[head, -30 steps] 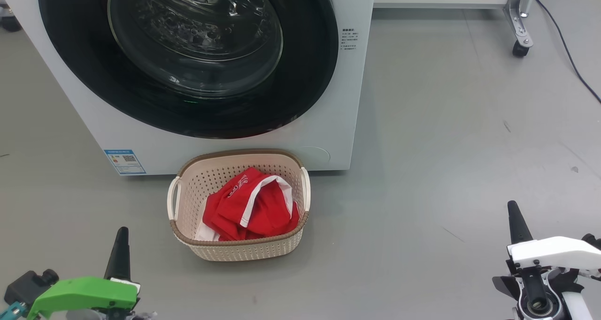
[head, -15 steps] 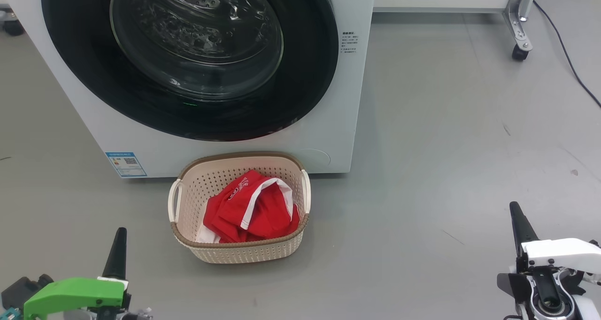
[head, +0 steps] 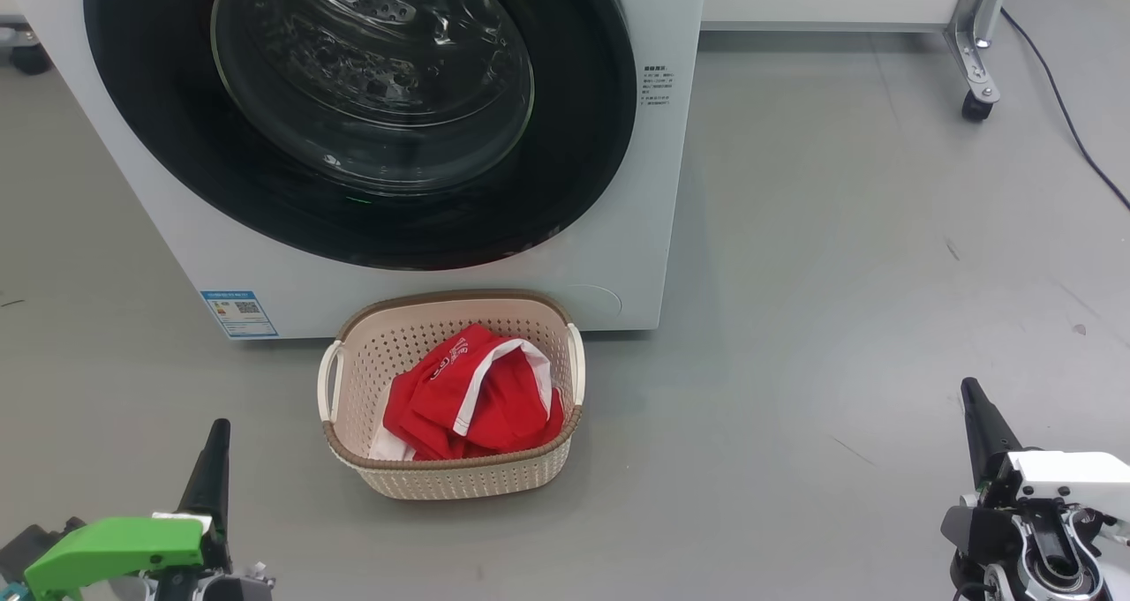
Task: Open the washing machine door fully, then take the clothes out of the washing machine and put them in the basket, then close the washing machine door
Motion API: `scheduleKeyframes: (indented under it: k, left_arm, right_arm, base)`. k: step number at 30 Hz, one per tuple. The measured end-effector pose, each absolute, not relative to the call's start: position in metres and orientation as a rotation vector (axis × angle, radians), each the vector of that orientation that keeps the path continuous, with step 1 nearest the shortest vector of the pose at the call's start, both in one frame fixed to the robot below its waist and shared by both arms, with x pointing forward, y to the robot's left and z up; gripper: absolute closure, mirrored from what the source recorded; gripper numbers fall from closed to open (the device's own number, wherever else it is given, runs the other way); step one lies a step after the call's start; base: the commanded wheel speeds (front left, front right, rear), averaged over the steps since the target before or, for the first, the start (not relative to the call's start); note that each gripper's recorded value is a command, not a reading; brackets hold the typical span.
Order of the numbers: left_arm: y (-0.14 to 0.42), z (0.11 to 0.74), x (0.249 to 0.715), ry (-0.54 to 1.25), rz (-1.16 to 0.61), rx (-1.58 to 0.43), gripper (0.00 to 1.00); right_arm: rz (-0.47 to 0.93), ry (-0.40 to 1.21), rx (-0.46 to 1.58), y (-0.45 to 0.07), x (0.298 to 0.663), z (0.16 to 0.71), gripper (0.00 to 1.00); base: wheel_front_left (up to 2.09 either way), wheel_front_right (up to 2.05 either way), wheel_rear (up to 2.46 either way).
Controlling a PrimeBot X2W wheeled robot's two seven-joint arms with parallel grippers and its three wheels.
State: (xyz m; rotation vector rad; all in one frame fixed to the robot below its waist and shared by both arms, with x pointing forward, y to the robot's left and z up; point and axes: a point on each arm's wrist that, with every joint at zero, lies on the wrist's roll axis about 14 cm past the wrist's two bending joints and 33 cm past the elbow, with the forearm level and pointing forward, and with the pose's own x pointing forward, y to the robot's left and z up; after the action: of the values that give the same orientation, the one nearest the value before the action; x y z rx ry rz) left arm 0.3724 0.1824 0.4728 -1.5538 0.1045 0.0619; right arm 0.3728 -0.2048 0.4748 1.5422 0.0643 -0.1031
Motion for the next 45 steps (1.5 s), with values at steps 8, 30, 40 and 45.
scheduleKeyframes:
  k: [8,30,40,45]
  left_arm:
    - [0.1830,0.4754,0.3738,0.097,0.057,-1.594,1.00]
    - [0.1834,0.4754,0.3739,0.096,0.057,-1.594,1.00]
    - [0.1836,0.4756,0.3740,0.095,0.057,-1.594,1.00]
    - [0.1837,0.4758,0.3741,0.095,0.057,-1.594,1.00]
  right_arm:
    - [-0.095,0.050,1.579,-0.2062,0.3738,0.4779,1.00]
    - [-0.095,0.050,1.579,-0.2063,0.3739,0.4779,1.00]
    - [-0.095,0.050,1.579,-0.2062,0.3739,0.4779,1.00]
    - [-0.095,0.050,1.579,-0.2062,0.3739,0.4779,1.00]
  base:
    - [0.00,0.00,0.00]
    - [0.00,0.00,0.00]
    - [0.00,0.00,0.00]
    - [0.00,0.00,0.00]
